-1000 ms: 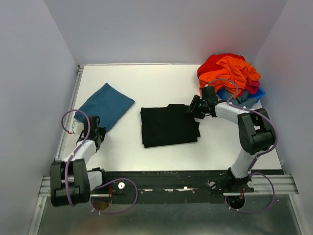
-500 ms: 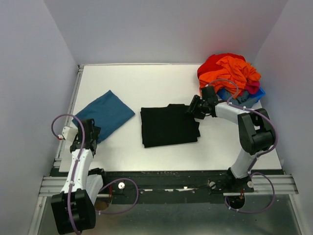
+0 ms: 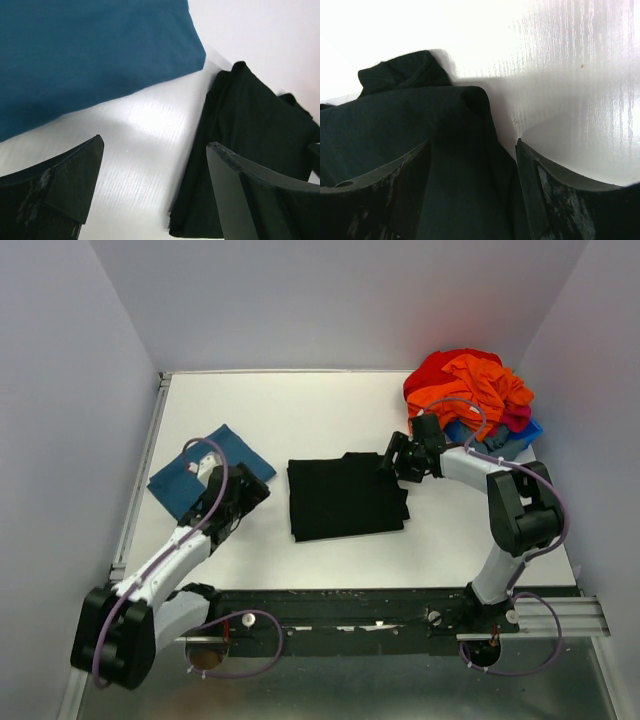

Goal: Fold and stack the t-shirts
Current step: Put the neatly folded tshirt into the corner of the board with both arms

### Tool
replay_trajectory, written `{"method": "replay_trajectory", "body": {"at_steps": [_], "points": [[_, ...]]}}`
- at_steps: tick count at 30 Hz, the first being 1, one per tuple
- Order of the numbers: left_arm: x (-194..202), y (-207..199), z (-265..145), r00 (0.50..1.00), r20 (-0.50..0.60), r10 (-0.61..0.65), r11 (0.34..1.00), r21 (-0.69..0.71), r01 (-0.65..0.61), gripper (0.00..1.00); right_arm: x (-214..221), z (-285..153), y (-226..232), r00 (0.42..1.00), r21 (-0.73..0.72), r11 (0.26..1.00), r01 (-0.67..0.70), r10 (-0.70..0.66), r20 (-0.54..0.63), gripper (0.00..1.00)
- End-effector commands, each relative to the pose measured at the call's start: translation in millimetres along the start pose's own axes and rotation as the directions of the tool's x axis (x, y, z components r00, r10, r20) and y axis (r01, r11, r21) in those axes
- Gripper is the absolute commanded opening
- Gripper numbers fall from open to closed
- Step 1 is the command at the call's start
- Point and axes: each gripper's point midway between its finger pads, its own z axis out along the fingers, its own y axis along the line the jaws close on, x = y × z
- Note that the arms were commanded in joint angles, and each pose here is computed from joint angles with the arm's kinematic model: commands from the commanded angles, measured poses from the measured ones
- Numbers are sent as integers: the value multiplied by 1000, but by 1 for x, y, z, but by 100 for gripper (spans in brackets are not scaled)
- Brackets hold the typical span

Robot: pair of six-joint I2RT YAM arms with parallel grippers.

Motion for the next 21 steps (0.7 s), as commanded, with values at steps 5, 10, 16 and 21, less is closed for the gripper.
{"method": "replay_trajectory", "body": {"at_steps": [5,10,16,21], "points": [[19,-74,45,990,-82,116,978,184,-99,98,-7,7,-9,1000,19,1000,14,-13,-24,67],[38,-93,63,975,-159,154,964,242,-113,98,-4,10,-6,999,3,1000,16,-16,-38,65],[63,-91,89,955,-255,152,970,225,-94,92,-6,9,-6,999,3,1000,26,-26,-32,64],[77,-92,112,945,-303,121,978,199,-62,84,-5,12,-4,999,-9,1000,25,-25,-45,61]]}}
